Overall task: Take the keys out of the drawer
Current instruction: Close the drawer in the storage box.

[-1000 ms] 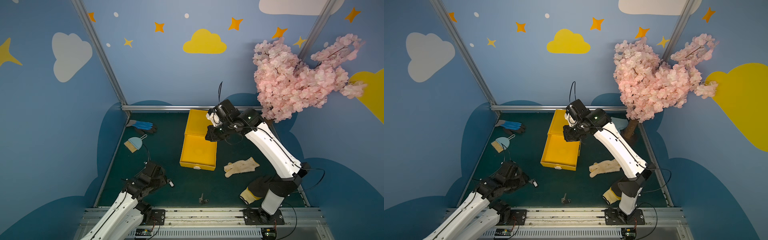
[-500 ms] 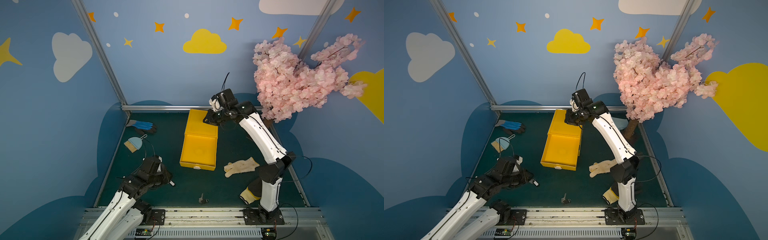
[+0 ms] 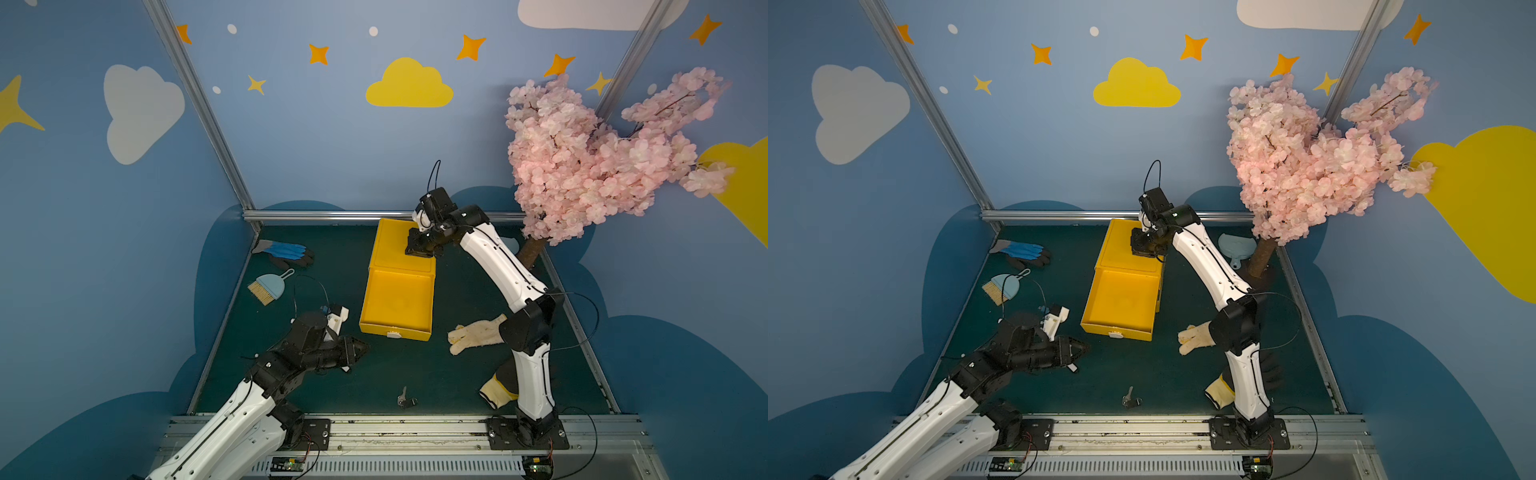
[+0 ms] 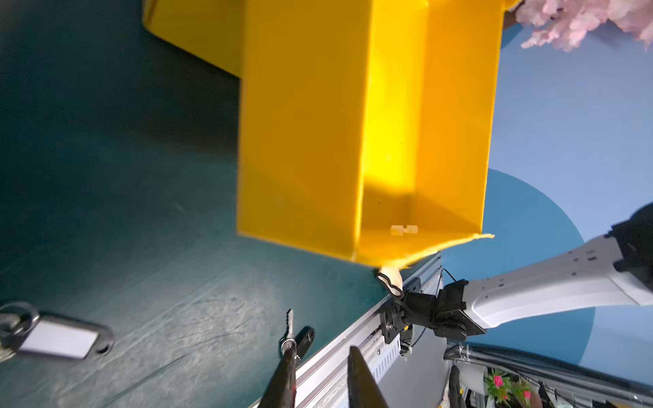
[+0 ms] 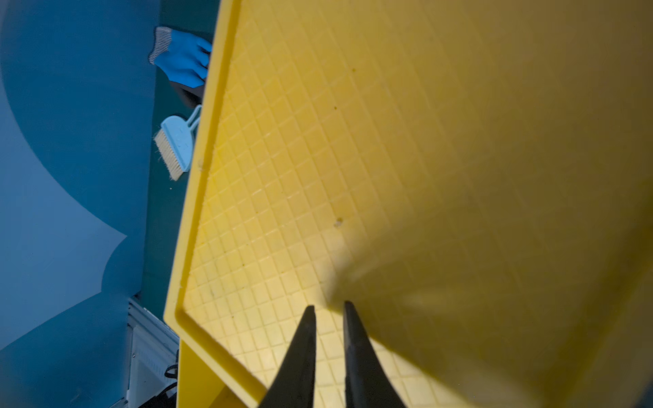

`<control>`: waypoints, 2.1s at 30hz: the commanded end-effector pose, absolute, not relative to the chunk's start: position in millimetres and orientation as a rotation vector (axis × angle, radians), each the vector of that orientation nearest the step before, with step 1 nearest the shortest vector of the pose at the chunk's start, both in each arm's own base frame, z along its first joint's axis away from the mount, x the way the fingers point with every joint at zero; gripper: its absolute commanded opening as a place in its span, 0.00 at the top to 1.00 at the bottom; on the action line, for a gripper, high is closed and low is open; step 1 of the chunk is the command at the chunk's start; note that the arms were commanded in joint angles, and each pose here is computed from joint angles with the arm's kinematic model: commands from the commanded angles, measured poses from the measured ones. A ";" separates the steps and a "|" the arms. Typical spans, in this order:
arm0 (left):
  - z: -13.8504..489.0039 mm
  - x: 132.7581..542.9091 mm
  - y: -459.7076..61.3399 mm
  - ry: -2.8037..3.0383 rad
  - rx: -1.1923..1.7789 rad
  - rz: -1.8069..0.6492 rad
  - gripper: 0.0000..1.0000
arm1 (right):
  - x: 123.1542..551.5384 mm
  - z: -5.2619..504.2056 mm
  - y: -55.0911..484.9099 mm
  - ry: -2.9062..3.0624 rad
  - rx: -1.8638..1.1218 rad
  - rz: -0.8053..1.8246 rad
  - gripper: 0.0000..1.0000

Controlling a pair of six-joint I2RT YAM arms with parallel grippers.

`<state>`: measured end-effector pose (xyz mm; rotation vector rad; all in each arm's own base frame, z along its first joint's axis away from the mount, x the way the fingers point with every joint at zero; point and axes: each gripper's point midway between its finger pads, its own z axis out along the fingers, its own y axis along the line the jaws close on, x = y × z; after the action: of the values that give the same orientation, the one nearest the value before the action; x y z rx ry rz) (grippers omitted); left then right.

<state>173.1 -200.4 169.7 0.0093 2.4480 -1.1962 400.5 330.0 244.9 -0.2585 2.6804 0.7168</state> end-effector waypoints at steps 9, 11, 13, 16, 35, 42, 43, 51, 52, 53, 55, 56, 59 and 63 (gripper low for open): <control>225.9 227.9 -246.4 2.095 0.205 -1.309 0.68 | 386.0 221.2 324.7 2.810 -0.264 0.736 0.81; 231.0 242.4 -245.2 2.051 0.160 -1.274 0.67 | 385.4 222.6 322.6 2.814 -0.252 0.738 0.81; 238.5 253.5 -246.5 2.004 0.149 -1.253 0.67 | 383.9 223.5 322.4 2.815 -0.255 0.743 0.81; 246.7 267.1 -252.5 1.974 0.172 -1.224 0.66 | 383.8 224.3 321.4 2.816 -0.256 0.747 0.80; 241.3 361.5 -293.9 1.954 0.101 -1.030 0.71 | 383.9 232.5 322.0 2.820 -0.219 0.854 0.80; 245.4 351.0 -277.5 1.927 0.028 -0.916 0.72 | 388.7 240.1 325.4 2.797 -0.228 0.905 0.80; 247.4 347.5 -273.5 1.924 0.017 -0.906 0.72 | 389.4 242.2 326.0 2.789 -0.236 0.910 0.80; 227.3 306.3 -232.1 2.084 -0.206 -0.899 0.67 | 393.6 270.2 326.8 2.706 -0.235 0.948 0.79; 219.1 301.8 -228.7 2.095 -0.259 -0.926 0.66 | 394.1 270.8 327.6 2.702 -0.235 0.954 0.79; 205.4 297.4 -224.3 2.102 -0.339 -0.963 0.66 | 393.8 270.5 328.3 2.704 -0.235 0.960 0.78; 187.9 293.6 -220.8 2.073 -0.501 -1.067 0.65 | 394.2 266.3 329.1 2.716 -0.232 0.962 0.78; 177.3 292.3 -219.6 2.064 -0.574 -1.108 0.65 | 393.7 263.1 329.7 2.728 -0.231 0.964 0.78; 161.3 294.1 -223.3 2.089 -0.670 -1.144 0.60 | 389.5 255.8 330.1 2.765 -0.228 0.966 0.78; 170.1 310.9 -240.0 2.058 -0.695 -1.210 0.55 | 383.8 248.9 330.0 2.798 -0.232 0.960 0.78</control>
<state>290.4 -223.5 127.3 -0.6211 2.2103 -1.0310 390.8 329.6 259.4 -0.2330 2.7425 0.9577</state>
